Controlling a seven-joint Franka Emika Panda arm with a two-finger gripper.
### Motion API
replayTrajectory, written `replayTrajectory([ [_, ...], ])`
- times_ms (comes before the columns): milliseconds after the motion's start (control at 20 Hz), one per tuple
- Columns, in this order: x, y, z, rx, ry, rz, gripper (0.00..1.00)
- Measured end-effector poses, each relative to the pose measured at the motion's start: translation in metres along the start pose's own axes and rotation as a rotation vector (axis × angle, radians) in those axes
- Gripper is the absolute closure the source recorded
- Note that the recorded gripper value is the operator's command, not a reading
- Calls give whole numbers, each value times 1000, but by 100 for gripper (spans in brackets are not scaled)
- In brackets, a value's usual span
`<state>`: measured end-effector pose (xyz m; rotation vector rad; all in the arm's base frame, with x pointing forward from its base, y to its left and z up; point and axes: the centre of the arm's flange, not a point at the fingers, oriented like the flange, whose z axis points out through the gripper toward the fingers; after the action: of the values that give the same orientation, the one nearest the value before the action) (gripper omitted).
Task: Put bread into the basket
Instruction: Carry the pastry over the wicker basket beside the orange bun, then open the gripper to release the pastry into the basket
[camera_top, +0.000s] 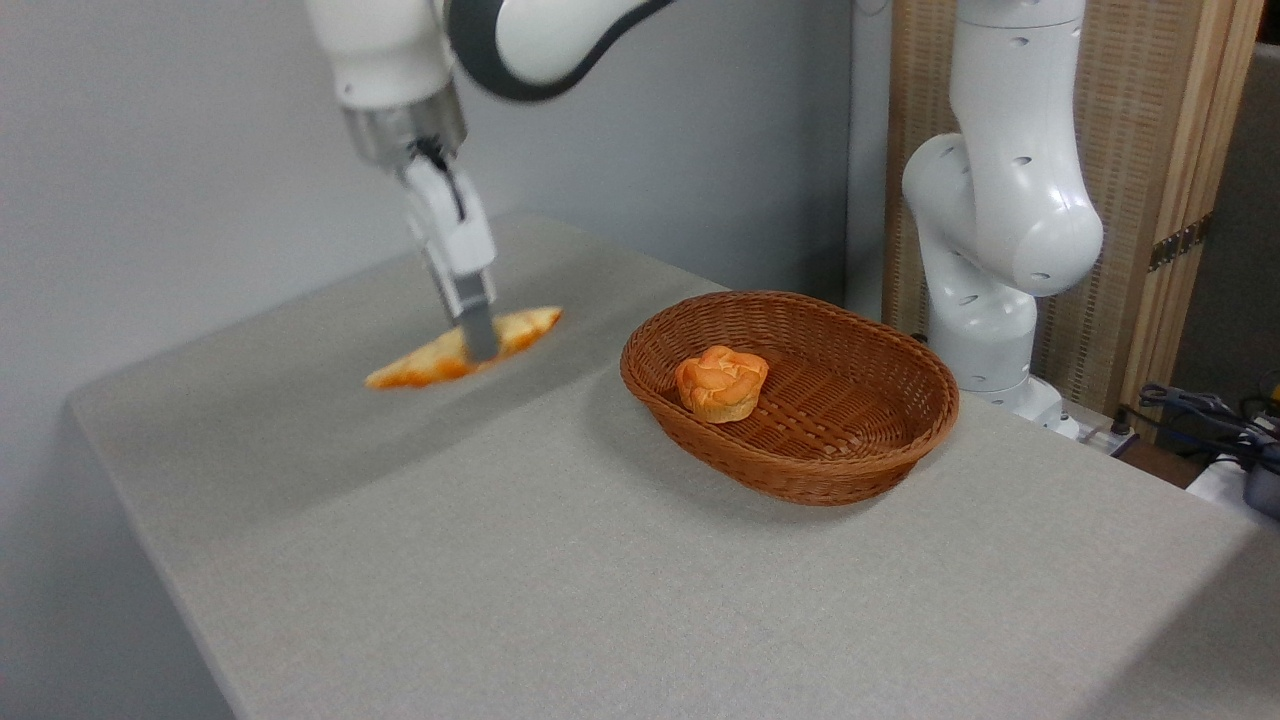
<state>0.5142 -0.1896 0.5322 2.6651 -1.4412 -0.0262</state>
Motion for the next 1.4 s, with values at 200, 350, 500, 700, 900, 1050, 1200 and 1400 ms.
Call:
replayTrajectory([
  [200, -32, 21, -26, -65, -72, -76, 71],
  [350, -63, 29, -26, -135, -150, -103, 62],
  [500, -96, 29, -10, -210, -216, -140, 44],
  [700, -124, 33, 23, -277, -299, -166, 0],
  [900, -132, 36, 43, -292, -347, -165, 0],
  [1050, -132, 36, 44, -293, -349, -164, 0],
  [1200, -131, 37, 44, -293, -349, -161, 0],
  [1400, -131, 37, 44, -295, -347, -144, 0],
])
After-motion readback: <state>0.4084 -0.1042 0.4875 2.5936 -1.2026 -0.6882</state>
